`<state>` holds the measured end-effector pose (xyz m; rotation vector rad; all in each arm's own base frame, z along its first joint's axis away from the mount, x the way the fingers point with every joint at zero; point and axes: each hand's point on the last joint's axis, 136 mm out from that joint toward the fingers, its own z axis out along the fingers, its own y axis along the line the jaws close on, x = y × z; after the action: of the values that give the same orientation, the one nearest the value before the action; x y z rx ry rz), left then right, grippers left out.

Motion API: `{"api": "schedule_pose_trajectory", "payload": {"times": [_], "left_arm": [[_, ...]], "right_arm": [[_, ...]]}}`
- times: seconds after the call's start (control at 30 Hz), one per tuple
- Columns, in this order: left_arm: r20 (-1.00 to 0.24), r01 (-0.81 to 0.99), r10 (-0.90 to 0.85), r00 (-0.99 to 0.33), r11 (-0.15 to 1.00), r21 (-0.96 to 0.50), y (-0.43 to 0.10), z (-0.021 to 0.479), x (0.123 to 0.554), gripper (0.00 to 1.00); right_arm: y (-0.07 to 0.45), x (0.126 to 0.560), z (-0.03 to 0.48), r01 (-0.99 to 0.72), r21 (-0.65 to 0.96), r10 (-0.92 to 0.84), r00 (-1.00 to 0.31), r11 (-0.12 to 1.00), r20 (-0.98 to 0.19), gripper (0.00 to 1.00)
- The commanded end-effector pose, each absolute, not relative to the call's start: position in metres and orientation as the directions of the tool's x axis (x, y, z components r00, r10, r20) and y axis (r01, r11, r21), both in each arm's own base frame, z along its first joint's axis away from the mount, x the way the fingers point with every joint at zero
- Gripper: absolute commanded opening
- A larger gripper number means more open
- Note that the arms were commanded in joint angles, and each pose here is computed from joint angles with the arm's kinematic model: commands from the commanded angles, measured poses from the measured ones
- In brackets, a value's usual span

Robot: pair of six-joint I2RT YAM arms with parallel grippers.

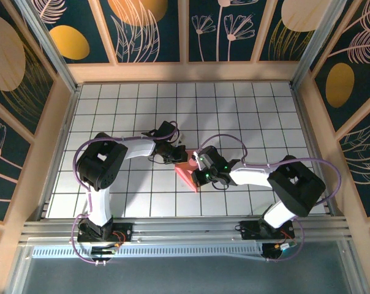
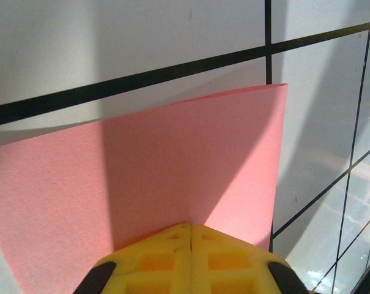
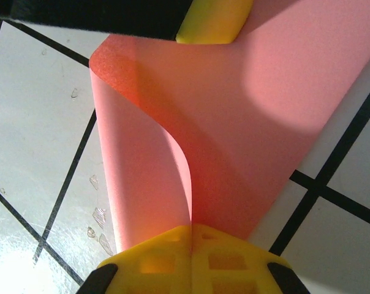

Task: Fold a paper plane with a square sheet of paper (fold left side to right side)
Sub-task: Third fold the triangle at the center of the table.

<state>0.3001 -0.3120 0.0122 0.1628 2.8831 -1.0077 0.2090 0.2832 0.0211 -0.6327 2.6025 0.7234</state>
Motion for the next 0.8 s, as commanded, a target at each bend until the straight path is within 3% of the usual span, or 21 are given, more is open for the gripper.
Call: {"api": "schedule_pose_trajectory", "payload": {"times": [0.0, 0.77], "left_arm": [[-0.029, 0.081, 0.077, -0.997, 0.839, -0.538, -0.297, -0.021, 0.279, 0.03], [-0.027, 0.078, 0.076, -0.997, 0.840, -0.537, -0.296, -0.021, 0.278, 0.03]], "right_arm": [[0.287, 0.214, 0.039, -0.521, 0.399, -0.311, -0.819, 0.755, -0.481, 0.00], [0.282, 0.218, 0.030, -0.501, 0.369, -0.313, -0.829, 0.783, -0.463, 0.00]]}}
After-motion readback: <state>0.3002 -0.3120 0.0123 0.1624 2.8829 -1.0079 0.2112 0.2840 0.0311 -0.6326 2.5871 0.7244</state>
